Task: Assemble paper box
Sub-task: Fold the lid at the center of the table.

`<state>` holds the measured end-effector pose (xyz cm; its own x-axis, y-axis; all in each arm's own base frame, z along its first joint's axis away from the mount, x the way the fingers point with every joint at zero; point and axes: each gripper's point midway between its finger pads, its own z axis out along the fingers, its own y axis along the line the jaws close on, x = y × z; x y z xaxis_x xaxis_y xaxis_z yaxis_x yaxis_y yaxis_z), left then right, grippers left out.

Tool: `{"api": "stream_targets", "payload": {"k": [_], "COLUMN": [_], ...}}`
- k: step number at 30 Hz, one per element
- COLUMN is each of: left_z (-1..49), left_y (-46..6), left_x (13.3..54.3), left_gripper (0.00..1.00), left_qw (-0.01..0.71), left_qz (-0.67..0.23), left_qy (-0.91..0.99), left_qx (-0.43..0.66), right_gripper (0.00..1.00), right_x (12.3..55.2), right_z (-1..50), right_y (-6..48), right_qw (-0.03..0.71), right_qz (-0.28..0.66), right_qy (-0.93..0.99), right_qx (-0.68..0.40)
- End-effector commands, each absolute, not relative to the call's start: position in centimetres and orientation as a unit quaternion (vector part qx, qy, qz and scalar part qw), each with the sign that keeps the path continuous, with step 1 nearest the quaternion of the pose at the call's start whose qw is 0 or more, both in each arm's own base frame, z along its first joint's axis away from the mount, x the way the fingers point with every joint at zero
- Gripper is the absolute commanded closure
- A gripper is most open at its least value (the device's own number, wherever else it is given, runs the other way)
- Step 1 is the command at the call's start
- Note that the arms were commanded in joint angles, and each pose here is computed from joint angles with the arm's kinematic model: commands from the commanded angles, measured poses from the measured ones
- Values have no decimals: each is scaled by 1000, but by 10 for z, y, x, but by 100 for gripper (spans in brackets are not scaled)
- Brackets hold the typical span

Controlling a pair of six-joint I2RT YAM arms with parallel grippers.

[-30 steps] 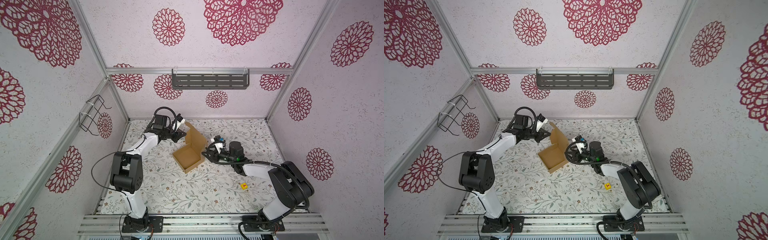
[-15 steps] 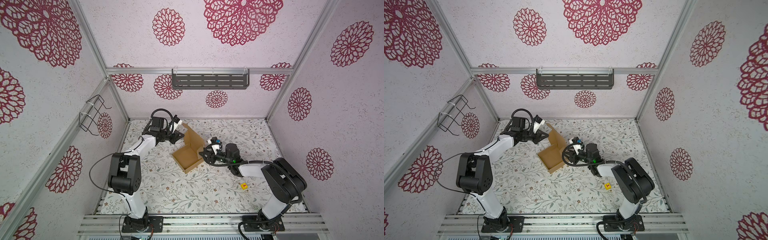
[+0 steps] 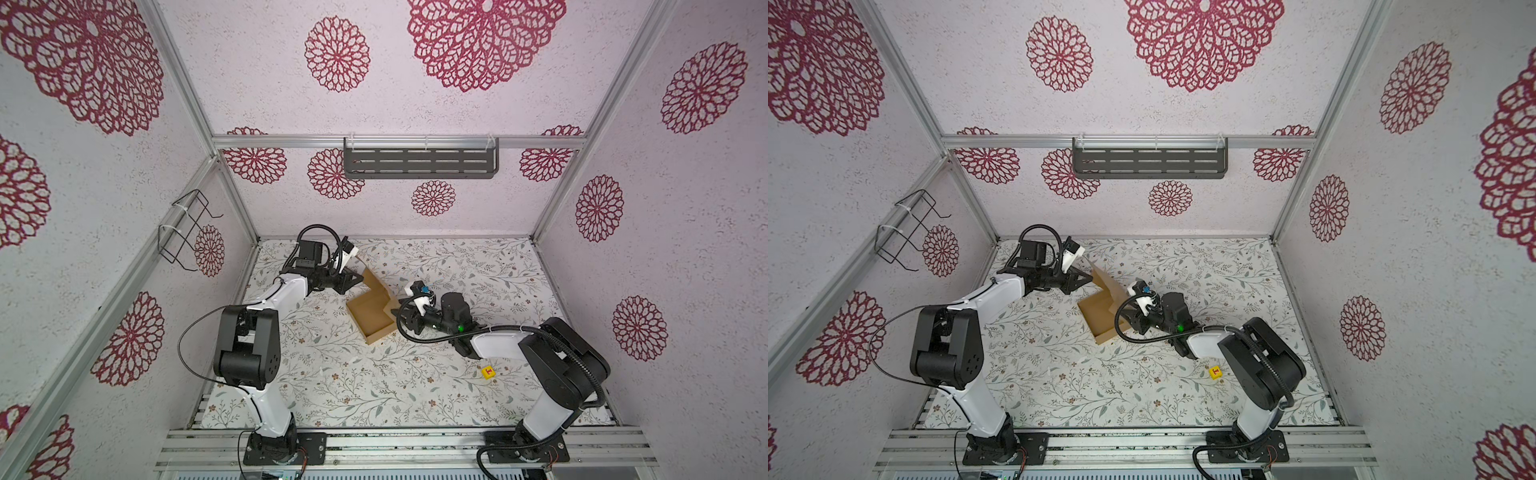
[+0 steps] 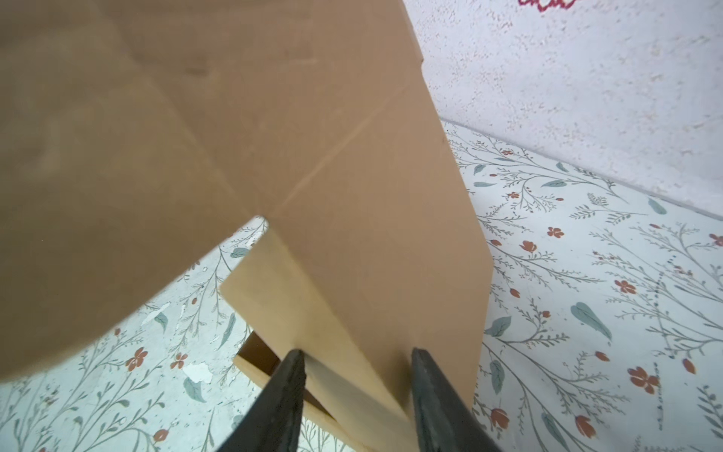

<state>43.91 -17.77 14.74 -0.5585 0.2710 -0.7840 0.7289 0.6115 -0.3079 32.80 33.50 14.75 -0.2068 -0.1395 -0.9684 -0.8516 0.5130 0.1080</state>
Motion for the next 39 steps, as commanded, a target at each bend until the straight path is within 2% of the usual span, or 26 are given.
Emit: {"api": "stream_targets", "payload": {"k": [1, 39], "left_z": [144, 156], "left_y": [-178, -197], "left_x": [427, 419], "left_gripper": [92, 92], "left_qw": [342, 330], "left_qz": [-331, -348], "left_qy": [825, 813], "left_qx": [305, 331], "right_gripper": [53, 60], "right_x": [331, 349], "right_z": [159, 165], "right_y": [333, 330], "right_qw": [551, 601], "right_qz": [314, 236], "right_qy": [687, 693], "right_qx": [-354, -322]}}
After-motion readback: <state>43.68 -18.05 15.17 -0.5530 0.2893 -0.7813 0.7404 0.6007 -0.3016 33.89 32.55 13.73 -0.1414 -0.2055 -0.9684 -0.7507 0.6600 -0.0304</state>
